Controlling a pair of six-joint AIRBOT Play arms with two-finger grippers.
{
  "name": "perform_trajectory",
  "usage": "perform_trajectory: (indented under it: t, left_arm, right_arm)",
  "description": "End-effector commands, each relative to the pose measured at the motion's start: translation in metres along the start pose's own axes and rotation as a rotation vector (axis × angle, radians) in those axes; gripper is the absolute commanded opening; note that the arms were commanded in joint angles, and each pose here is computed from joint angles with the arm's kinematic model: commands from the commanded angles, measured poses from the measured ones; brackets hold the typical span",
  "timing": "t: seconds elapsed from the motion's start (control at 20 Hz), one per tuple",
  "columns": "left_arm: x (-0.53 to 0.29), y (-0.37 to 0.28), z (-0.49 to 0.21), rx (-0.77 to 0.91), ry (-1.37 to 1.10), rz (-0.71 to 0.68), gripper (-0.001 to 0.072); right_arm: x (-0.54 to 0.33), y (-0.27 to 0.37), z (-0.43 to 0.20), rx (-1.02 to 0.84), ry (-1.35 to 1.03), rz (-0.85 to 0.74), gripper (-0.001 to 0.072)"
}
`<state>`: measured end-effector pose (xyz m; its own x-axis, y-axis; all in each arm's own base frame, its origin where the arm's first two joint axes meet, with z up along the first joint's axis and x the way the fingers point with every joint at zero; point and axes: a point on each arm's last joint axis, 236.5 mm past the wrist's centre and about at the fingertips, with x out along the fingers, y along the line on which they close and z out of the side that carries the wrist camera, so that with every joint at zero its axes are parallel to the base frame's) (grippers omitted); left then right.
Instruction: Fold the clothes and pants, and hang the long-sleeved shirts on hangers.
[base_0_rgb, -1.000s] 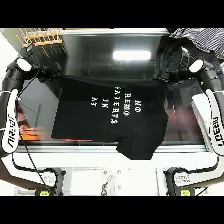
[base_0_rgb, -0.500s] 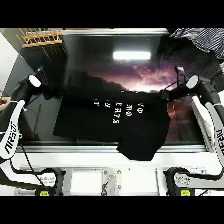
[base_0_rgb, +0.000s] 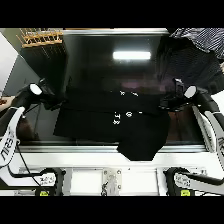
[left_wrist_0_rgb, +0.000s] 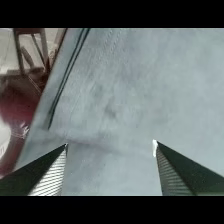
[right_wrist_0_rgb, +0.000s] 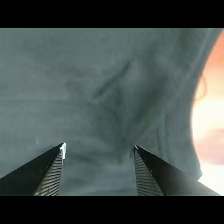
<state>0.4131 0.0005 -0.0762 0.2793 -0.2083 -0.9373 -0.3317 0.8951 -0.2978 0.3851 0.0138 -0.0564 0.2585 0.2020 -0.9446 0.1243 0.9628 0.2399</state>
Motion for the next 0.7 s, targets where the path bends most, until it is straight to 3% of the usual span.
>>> perform_trajectory:
  t: [0.0, 0.35, 0.65]
  left_arm:
    - [-0.046, 0.033, -0.011, -0.038, -0.025, 0.041, 0.0565]
    - [-0.053, 0.126, -0.122, -0.337, 0.045, 0.098, 0.0565]
    - [-0.008, 0.098, -0.166, -0.389, 0.114, 0.015, 0.0565]
  right_arm:
    - [-0.051, -0.013, -0.005, -0.016, -0.046, -0.044, 0.0463]
    - [-0.158, -0.02, -0.001, -0.003, -0.305, -0.079, 0.047]
    - [-0.166, -0.015, -0.001, -0.007, -0.333, -0.07, 0.0471]
